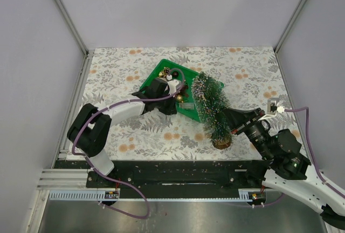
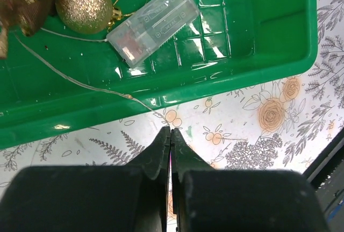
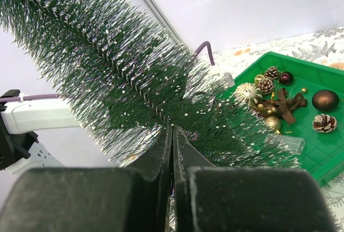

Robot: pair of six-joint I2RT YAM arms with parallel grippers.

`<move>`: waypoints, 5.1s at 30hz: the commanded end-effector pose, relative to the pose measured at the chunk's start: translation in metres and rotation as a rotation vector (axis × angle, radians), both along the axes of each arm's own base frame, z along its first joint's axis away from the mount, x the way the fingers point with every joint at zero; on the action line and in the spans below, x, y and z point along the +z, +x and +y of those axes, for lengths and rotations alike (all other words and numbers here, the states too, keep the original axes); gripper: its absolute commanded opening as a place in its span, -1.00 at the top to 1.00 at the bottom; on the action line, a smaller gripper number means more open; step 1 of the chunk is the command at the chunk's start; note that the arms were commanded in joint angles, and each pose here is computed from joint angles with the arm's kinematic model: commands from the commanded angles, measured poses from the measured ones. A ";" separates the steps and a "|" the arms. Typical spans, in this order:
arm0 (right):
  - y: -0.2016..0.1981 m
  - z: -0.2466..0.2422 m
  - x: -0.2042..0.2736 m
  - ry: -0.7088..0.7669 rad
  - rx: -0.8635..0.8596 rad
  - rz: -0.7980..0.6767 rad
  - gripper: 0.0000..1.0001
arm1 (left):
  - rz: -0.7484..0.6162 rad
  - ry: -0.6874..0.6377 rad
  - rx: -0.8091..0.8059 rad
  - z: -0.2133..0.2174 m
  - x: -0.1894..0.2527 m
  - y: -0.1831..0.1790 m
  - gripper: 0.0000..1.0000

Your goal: Decorate the small christmas tree

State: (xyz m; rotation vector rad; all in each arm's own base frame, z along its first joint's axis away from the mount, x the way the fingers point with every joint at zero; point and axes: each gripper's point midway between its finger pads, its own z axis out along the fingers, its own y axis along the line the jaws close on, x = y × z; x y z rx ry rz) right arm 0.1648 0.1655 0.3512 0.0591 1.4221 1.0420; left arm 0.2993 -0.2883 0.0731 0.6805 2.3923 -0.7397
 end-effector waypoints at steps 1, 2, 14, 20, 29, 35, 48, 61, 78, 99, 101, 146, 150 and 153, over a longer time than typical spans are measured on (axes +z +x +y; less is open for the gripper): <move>-0.003 -0.012 0.029 0.065 -0.022 -0.041 1.00 | -0.117 -0.049 -0.043 -0.010 0.046 0.013 1.00; -0.003 -0.012 0.030 0.064 -0.024 -0.043 1.00 | -0.133 -0.059 -0.060 -0.010 0.059 0.011 1.00; 0.002 -0.011 0.027 0.061 -0.048 -0.033 1.00 | -0.730 -0.132 -0.131 0.015 0.347 0.025 1.00; 0.003 -0.016 0.028 0.076 -0.064 -0.037 1.00 | -0.989 -0.171 -0.088 0.035 0.438 0.017 1.00; -0.001 -0.019 0.035 0.097 -0.056 -0.046 1.00 | -1.020 -0.134 -0.107 0.034 0.435 0.023 1.00; -0.001 -0.021 0.036 0.097 -0.061 -0.049 1.00 | -1.006 -0.079 -0.077 0.032 0.418 0.043 1.00; -0.002 -0.013 0.031 0.094 -0.034 -0.041 1.00 | -1.412 -0.177 0.150 0.073 0.562 0.030 1.00; -0.001 -0.008 0.033 0.111 -0.018 -0.049 1.00 | -1.951 -0.360 0.354 0.142 0.702 -0.067 0.96; 0.011 0.054 -0.005 0.151 0.121 0.011 1.00 | -1.919 -0.128 0.487 0.219 0.656 -0.119 0.95; 0.037 0.049 -0.085 0.215 -0.022 -0.070 1.00 | -1.729 -0.015 0.430 0.233 0.578 -0.122 0.94; 0.036 0.047 -0.089 0.191 -0.021 -0.042 1.00 | -1.728 -0.017 0.429 0.232 0.579 -0.122 0.94; 0.095 0.184 -0.149 -0.623 0.322 0.310 -0.49 | -1.755 0.042 0.450 0.243 0.580 -0.128 0.91; 0.092 0.204 -0.186 -0.690 0.426 0.358 -0.43 | -1.754 0.047 0.456 0.243 0.580 -0.126 0.91; 0.090 0.211 -0.211 -0.730 0.475 0.387 -0.40 | -1.751 0.043 0.456 0.242 0.580 -0.124 0.91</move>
